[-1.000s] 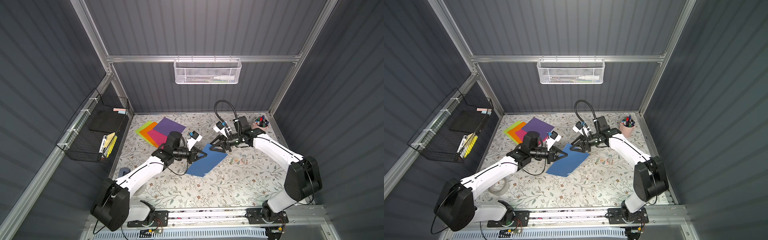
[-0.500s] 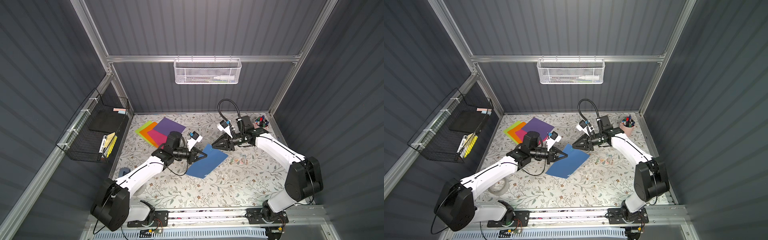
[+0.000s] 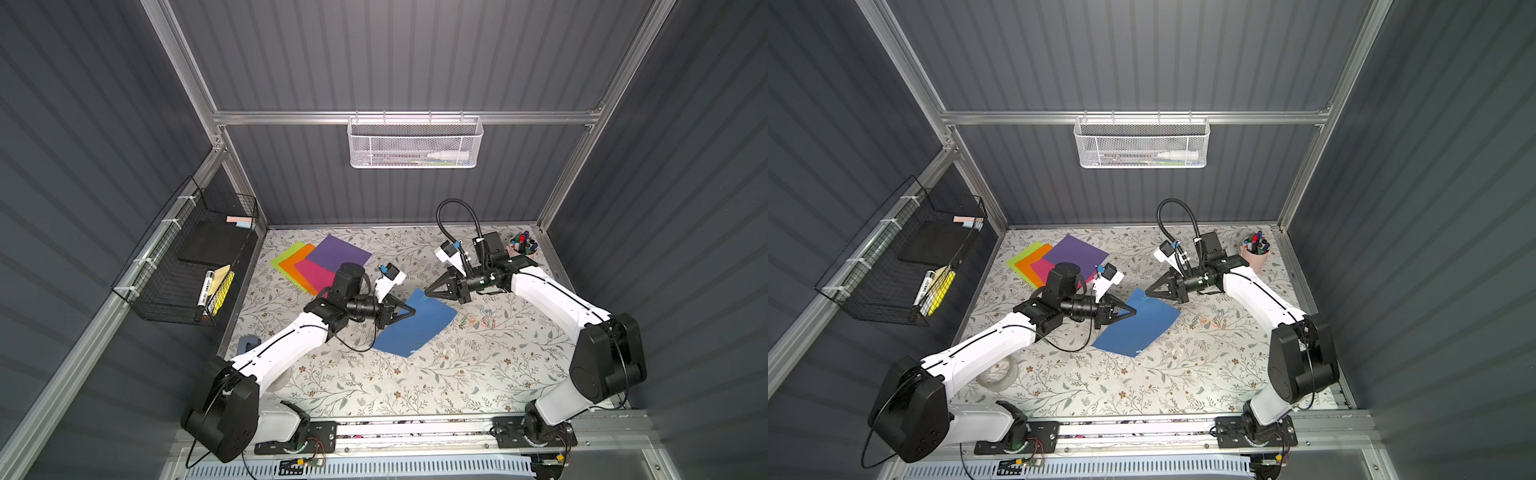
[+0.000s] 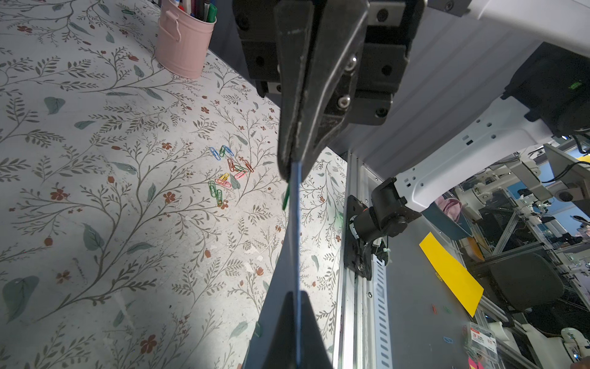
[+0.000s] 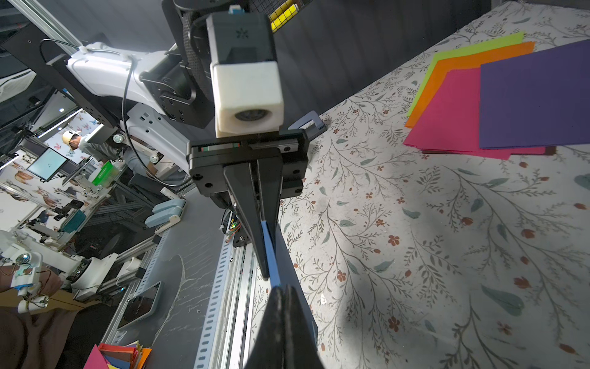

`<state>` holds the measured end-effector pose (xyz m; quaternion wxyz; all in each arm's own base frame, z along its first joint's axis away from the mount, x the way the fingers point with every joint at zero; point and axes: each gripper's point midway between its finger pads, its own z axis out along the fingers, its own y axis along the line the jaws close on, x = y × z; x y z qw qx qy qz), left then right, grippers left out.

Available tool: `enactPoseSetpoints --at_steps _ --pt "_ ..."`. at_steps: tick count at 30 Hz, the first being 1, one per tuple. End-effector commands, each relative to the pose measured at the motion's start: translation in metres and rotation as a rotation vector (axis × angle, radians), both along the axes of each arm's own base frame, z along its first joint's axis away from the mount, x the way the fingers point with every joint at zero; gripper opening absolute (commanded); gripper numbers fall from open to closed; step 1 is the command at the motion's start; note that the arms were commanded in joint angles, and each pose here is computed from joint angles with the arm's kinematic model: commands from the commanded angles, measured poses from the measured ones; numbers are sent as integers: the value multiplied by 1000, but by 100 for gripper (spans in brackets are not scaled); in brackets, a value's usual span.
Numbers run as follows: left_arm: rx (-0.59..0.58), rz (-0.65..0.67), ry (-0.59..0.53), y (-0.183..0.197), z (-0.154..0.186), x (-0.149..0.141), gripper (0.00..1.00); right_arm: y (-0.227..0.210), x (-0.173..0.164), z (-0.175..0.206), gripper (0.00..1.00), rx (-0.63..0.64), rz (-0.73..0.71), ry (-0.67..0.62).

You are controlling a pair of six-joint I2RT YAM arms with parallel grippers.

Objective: Unclip the paperclips from the documents
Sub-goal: Remove the paper clip from the document, then place the paper clip at the center of the board.

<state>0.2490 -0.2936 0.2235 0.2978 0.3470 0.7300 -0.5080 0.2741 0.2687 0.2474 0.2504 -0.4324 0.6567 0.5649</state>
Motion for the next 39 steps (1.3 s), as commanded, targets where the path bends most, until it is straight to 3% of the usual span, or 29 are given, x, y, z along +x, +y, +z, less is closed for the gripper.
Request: enactPoseSetpoints --at_steps 1,14,20,25,29,32,34,39 --pt "-7 -22 6 0 6 -4 0 -13 11 6 1 6 -54 -34" --pt "15 -21 43 -2 -8 0 0 -36 27 5 3 -12 -165 -37" --pt "9 -1 -7 -1 7 4 0 -75 69 -66 1 -301 -522 154" --pt "-47 18 -57 -1 27 6 0 -109 59 -134 1 -520 -710 354" --pt "-92 25 -85 -2 40 7 0 -117 47 -162 11 -579 -739 431" --pt "-114 36 -103 -2 51 9 0 -116 45 -163 30 -562 -738 427" --pt "-136 42 -112 -2 59 10 0 -113 45 -158 37 -538 -731 408" --pt "-194 51 -141 0 79 15 0 -82 33 -121 46 -309 -581 299"
